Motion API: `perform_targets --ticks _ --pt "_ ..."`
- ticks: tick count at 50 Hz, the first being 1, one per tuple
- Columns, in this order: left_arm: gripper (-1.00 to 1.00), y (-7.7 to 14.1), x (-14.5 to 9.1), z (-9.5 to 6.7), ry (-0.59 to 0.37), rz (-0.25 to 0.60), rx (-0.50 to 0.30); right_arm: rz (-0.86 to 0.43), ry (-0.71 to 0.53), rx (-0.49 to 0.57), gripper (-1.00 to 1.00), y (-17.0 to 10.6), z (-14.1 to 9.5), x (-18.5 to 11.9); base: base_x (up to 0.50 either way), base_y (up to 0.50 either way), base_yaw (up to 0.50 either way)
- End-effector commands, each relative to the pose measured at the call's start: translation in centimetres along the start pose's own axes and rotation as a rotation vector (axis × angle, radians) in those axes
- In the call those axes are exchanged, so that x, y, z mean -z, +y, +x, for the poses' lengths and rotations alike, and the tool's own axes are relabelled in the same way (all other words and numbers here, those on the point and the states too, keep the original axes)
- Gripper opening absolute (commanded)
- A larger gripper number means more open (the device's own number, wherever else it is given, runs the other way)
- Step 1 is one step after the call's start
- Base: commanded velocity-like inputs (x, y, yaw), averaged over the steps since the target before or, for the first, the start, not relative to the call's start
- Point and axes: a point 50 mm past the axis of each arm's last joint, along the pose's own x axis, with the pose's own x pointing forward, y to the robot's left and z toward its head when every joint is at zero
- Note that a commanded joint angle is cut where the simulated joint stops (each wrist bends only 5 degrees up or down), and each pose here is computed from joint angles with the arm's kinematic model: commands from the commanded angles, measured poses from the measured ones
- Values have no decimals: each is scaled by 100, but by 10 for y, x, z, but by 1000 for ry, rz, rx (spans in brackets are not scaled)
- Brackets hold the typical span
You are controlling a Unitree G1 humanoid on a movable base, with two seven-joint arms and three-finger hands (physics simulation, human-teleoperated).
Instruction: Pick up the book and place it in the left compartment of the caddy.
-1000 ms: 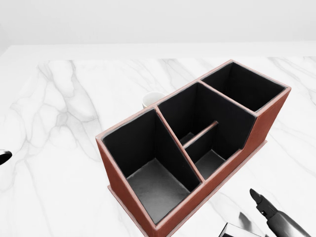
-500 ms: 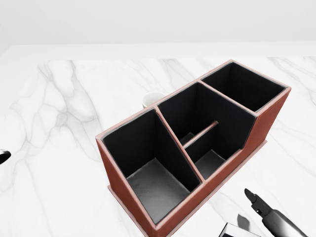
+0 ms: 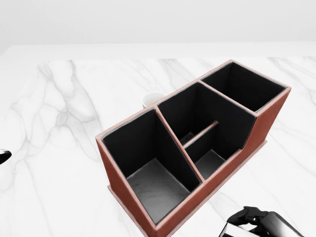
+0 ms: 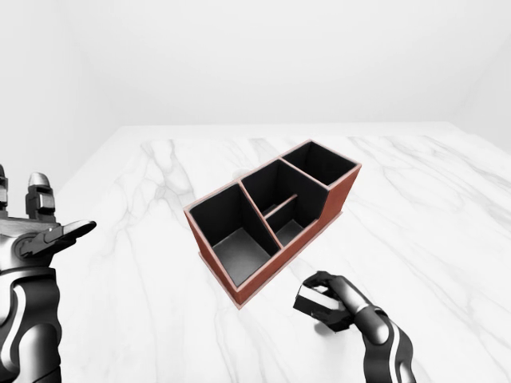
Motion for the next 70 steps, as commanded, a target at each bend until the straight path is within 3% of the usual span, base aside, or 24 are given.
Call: perform_targets --ticks 1,23,29,45,55,61,65,70 --pt "100 0 2 0 7 2 -1 13 -8 3 -100 0 -1 0 0 0 0" --pt "100 0 0 0 -1 -2 -1 -52 -35 55 -100 -7 -10 -13 0 0 0" --pt "100 0 0 0 -1 -2 -1 -151 -56 135 -100 -14 -24 -31 0 0 0" --pt "100 1 0 0 -1 -2 -3 -448 -134 484 -100 -37 -74 -101 0 0 0" --pt "100 0 2 0 9 2 -1 -483 -171 587 -100 -41 -89 -119 0 0 0" --pt "100 1 1 1 3 -3 -4 -560 -185 725 -100 -46 -107 -139 0 0 0" --pt "100 1 -1 0 -1 -3 -3 -561 -259 809 -100 -48 -120 -156 0 0 0" --pt "100 1 1 0 5 -2 -2 -575 -268 847 -100 -48 -126 -161 0 0 0"
